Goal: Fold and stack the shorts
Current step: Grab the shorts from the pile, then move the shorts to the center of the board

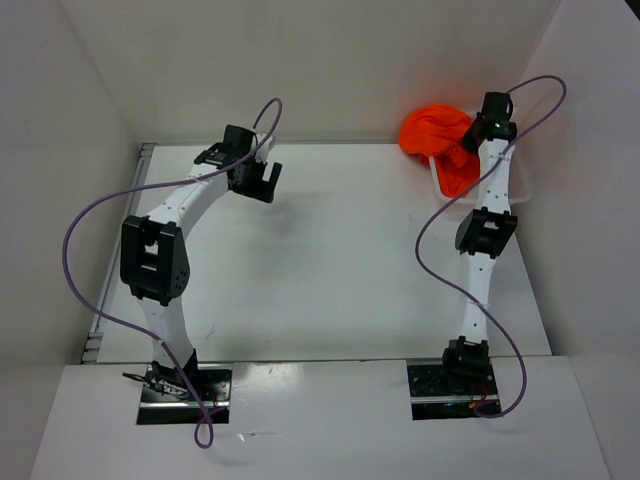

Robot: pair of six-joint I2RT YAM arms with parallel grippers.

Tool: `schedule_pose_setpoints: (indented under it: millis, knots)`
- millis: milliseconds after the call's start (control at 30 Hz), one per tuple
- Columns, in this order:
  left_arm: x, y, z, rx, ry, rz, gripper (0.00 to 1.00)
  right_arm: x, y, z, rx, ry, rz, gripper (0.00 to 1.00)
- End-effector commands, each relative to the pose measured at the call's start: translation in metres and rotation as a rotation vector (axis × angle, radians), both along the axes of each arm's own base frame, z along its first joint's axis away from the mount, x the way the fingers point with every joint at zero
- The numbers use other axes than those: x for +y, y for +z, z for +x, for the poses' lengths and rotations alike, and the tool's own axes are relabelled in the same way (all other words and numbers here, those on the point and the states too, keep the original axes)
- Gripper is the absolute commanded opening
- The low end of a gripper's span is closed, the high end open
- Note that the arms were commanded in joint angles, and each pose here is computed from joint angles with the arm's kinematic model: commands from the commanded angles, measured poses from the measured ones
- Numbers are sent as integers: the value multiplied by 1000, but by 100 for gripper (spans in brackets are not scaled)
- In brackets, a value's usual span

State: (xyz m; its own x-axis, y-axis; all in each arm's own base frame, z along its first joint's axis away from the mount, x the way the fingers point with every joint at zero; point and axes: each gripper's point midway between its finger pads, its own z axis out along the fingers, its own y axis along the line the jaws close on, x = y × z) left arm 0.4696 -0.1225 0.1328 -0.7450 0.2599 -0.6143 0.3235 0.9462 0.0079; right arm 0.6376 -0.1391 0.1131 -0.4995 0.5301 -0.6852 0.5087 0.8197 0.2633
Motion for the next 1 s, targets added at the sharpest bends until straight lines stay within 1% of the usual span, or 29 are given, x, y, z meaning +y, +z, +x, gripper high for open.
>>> schedule_pose_setpoints:
  millis: [0, 33, 67, 133, 167, 233, 267, 300, 333, 367, 400, 467, 500, 533, 567, 600, 633, 667, 700, 733, 767, 800, 867, 900, 967]
  knots:
    - [-4, 49, 17, -133, 0, -27, 100, 29, 109, 2, -185, 21, -101, 0]
    - [-2, 56, 17, -148, 6, -24, 100, 28, 120, 0, -200, 11, -111, 0]
    - [-2, 60, 16, -157, 7, -26, 100, 38, 143, -3, -237, 24, -115, 0]
    - [-1, 78, 15, -194, 7, -35, 100, 48, 165, -8, -270, 19, -136, 0]
    - [-2, 85, 15, -215, 7, -41, 100, 48, 193, -14, -321, 16, -143, 0]
    - [3, 105, 12, -258, 22, -36, 100, 62, 223, -22, -370, 29, -150, 0]
    - [4, 111, 10, -275, 23, -40, 100, 64, 257, -34, -436, 21, -149, 0]
    - [7, 127, 6, -309, 33, -40, 100, 74, 274, -41, -465, 34, -149, 0]
    - [10, 128, 2, -311, 40, -34, 100, 90, 293, -46, -505, 57, -146, 0]
    - [11, 124, -4, -302, 40, -31, 100, 99, 327, -65, -567, 69, -147, 0]
    - [13, 136, -10, -332, 40, -39, 100, 110, 349, -73, -618, 89, -157, 0]
    - [20, 140, -19, -346, 60, -25, 100, 143, 392, -95, -717, 142, -162, 0]
    - [22, 141, -29, -355, 60, -27, 100, 153, 433, -119, -819, 157, -165, 0]
    - [29, 153, -37, -391, 79, -22, 100, 175, 451, -131, -867, 200, -160, 0]
    - [30, 153, -44, -391, 79, -22, 100, 186, 467, -142, -914, 220, -158, 0]
    - [34, 153, -50, -395, 89, -13, 100, 197, 494, -162, -989, 244, -143, 0]
    - [38, 144, -56, -383, 96, -4, 100, 209, 502, -170, -1012, 271, -139, 0]
    - [44, 155, -66, -414, 115, 3, 100, 241, 507, -182, -1031, 353, -102, 0]
    - [48, 155, -72, -419, 124, 10, 100, 255, 512, -191, -1047, 395, -83, 0]
    - [51, 157, -75, -434, 134, 13, 100, 272, 508, -195, -1036, 442, -64, 0]
    - [55, 160, -84, -447, 144, 17, 100, 300, 505, -204, -1029, 514, -31, 0]
    - [66, 162, -87, -456, 174, 25, 100, 320, 502, -212, -1022, 585, 16, 0]
    - [79, 178, -93, -498, 205, 19, 100, 356, 497, -229, -1006, 696, 72, 0]
    - [91, 178, -95, -500, 234, 26, 100, 369, 495, -236, -998, 753, 92, 0]
    - [101, 187, -104, -522, 258, 26, 100, 387, 490, -245, -981, 808, 114, 0]
